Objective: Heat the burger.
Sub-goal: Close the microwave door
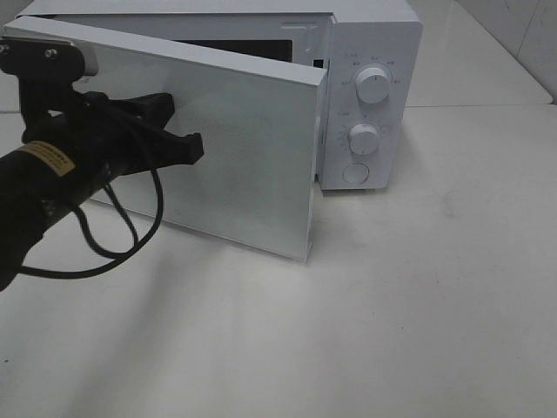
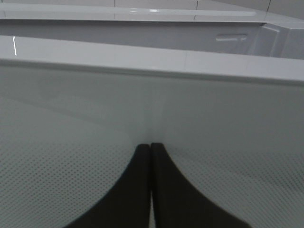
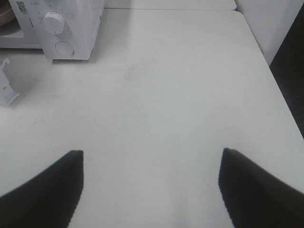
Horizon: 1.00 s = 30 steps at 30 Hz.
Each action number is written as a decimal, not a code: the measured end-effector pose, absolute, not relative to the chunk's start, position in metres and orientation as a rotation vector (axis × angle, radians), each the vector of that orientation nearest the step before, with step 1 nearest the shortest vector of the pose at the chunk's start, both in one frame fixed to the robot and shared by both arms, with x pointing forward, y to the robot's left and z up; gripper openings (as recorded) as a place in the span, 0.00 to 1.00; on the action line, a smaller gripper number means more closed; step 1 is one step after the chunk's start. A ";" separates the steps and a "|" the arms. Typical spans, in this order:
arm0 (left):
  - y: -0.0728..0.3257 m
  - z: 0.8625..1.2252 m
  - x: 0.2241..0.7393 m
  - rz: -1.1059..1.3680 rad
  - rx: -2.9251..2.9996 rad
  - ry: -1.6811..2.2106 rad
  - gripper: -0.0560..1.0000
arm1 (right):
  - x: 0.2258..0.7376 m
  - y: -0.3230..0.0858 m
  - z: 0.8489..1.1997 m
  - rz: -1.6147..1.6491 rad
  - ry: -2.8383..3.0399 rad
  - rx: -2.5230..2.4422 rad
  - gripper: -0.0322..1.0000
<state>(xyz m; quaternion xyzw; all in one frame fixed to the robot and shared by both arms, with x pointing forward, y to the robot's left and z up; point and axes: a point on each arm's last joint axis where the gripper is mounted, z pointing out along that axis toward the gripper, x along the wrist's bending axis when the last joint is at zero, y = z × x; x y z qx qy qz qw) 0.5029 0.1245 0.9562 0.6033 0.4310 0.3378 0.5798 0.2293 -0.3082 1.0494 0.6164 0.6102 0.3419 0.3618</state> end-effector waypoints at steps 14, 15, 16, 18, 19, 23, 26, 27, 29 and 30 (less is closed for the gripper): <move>0.092 0.957 0.542 0.832 1.407 1.065 0.05 | 0.229 -0.308 1.049 0.881 1.572 1.588 0.76; 0.089 0.957 0.547 0.843 1.407 1.073 0.05 | 0.229 -0.308 1.049 0.881 1.572 1.588 0.76; 0.088 0.957 0.549 0.852 1.406 1.076 0.05 | 0.229 -0.308 1.049 0.881 1.572 1.588 0.76; 0.086 0.956 0.553 0.864 1.412 1.086 0.05 | 0.229 -0.308 1.049 0.881 1.572 1.588 0.76; 0.086 0.956 0.553 0.864 1.412 1.086 0.05 | 0.229 -0.308 1.049 0.881 1.572 1.588 0.76; 0.071 0.954 0.559 0.857 1.470 1.066 0.05 | 0.229 -0.308 1.049 0.881 1.572 1.588 0.76; 0.064 0.953 0.564 0.851 1.490 1.068 0.05 | 0.229 -0.308 1.049 0.881 1.572 1.588 0.76; 0.063 0.952 0.566 0.852 1.490 1.067 0.05 | 0.229 -0.308 1.049 0.881 1.572 1.588 0.76; 0.059 0.951 0.569 0.843 1.501 1.067 0.05 | 0.229 -0.308 1.049 0.881 1.572 1.588 0.76; 0.059 0.951 0.569 0.843 1.501 1.067 0.05 | 0.229 -0.308 1.049 0.881 1.572 1.588 0.76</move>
